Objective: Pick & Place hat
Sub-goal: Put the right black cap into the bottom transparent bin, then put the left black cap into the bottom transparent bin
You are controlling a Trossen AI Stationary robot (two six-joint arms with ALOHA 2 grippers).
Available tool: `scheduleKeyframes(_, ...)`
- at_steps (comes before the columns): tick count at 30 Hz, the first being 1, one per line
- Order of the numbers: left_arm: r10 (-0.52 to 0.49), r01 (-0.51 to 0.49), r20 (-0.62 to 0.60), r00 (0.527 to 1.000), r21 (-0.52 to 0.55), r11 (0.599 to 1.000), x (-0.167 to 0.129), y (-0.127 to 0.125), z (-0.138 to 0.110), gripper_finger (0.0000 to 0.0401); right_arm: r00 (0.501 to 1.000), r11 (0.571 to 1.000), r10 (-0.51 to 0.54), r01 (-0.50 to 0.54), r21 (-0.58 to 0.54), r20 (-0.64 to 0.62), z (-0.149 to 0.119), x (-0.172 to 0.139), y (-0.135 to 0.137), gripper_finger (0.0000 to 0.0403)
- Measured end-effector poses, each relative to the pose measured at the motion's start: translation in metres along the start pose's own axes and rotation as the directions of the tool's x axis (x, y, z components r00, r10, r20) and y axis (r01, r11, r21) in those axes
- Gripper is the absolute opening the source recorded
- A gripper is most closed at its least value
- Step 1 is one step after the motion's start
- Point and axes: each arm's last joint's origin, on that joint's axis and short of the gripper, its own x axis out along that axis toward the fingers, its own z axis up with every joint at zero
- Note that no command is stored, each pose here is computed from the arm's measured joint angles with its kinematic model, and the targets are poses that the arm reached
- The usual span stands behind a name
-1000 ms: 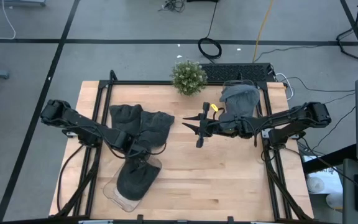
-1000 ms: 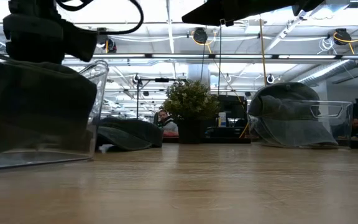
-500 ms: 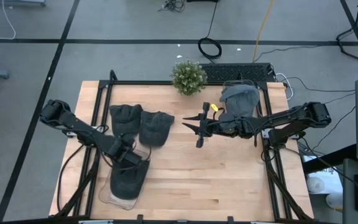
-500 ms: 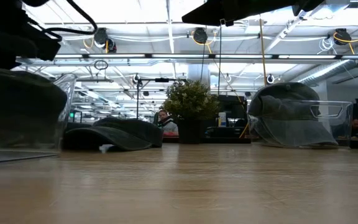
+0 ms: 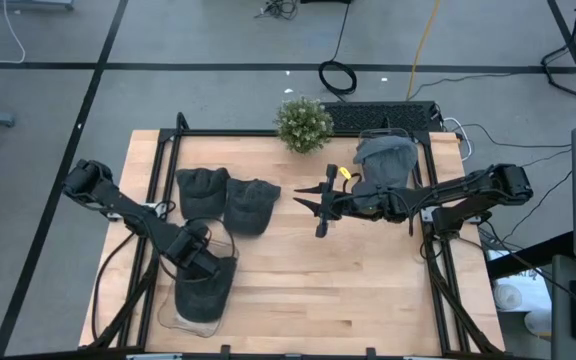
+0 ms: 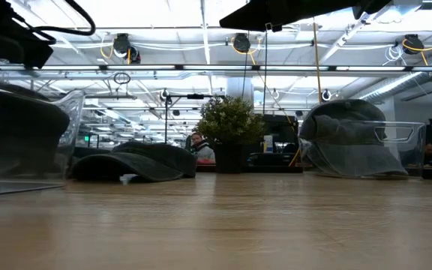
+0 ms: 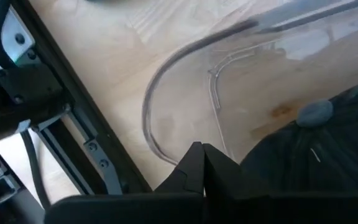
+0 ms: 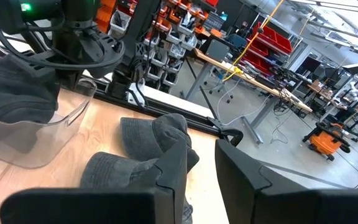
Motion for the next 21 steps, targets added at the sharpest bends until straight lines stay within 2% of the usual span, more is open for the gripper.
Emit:
scheduleKeyframes(6, 0.003, -0.003, -0.006, 1.000, -0.013, 1.000, -0.001, 0.003, 0.000, 0.0000, 0.999, 1.000, 0.013, -0.013, 0.014, -0.031, -0.003, 0.000, 0.001, 0.0075)
scheduleKeyframes(11, -0.130, 0.129, 0.048, 0.990, 0.034, 0.991, -0.032, 0.009, 0.000, 0.0001, 0.998, 1.000, 0.024, -0.023, 0.021, -0.057, -0.006, 0.000, 0.002, 0.0075)
scheduleKeyframes(17, -0.188, 0.178, 0.220, 0.957, 0.066, 0.982, -0.083, 0.029, 0.004, 0.0007, 0.996, 0.999, 0.035, -0.034, 0.013, -0.085, -0.009, 0.000, 0.003, 0.0075)
scheduleKeyframes(21, -0.216, 0.178, 0.375, 0.901, 0.135, 0.975, -0.100, 0.041, 0.019, 0.0025, 0.992, 0.997, 0.048, -0.040, 0.064, -0.119, -0.012, -0.001, 0.005, 0.0075)
